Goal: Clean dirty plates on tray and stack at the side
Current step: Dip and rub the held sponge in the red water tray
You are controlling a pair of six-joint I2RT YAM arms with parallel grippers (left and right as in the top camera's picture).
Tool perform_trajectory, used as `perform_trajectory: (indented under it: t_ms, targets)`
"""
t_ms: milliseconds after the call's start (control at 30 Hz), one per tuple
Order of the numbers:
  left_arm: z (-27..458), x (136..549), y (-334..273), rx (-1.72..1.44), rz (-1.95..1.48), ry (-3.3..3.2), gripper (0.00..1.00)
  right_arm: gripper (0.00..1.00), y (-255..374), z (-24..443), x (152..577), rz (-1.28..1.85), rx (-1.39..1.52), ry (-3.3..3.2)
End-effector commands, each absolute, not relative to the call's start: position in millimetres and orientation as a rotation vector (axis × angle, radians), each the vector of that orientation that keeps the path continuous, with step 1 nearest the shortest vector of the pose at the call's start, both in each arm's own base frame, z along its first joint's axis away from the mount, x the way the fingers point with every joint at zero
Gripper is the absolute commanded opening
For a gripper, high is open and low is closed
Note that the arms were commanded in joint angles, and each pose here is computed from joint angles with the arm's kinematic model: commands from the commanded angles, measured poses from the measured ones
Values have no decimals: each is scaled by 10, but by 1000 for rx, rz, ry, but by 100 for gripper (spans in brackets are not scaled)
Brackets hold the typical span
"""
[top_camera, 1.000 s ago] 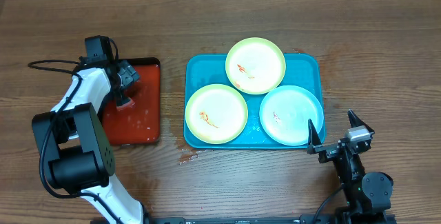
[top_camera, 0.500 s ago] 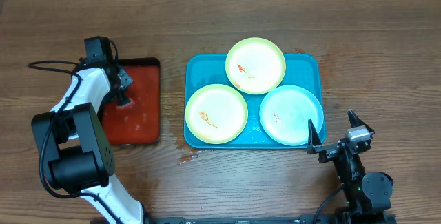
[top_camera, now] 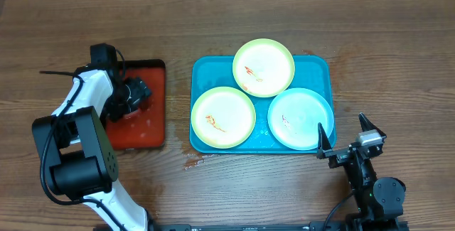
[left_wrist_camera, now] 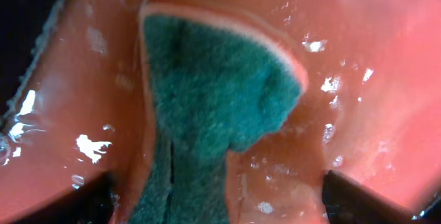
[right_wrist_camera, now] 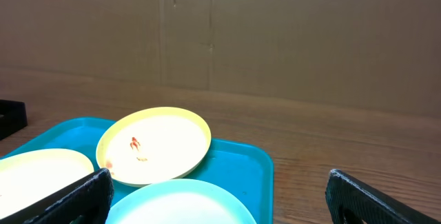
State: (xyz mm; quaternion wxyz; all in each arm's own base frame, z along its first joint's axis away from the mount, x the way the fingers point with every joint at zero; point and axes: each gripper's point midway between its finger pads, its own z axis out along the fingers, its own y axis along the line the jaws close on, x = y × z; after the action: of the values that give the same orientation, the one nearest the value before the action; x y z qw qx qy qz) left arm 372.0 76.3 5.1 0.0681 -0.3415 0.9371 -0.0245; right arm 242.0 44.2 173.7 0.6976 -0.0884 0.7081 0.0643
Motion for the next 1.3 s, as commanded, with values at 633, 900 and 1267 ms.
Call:
perform_trajectory:
  t_ms: [633,900,1267]
  targets:
    - [132,4136,1115,-938,111,2633,93,100,442,1716,2422,147,-190,1577]
    - [137,4157,1105,-934,98,2627,25,100,442,1714,2422,147,-190,1578]
    - [70,4038,1084,-947,111,2673,100,100,441,1716,2422,147,-189,1577]
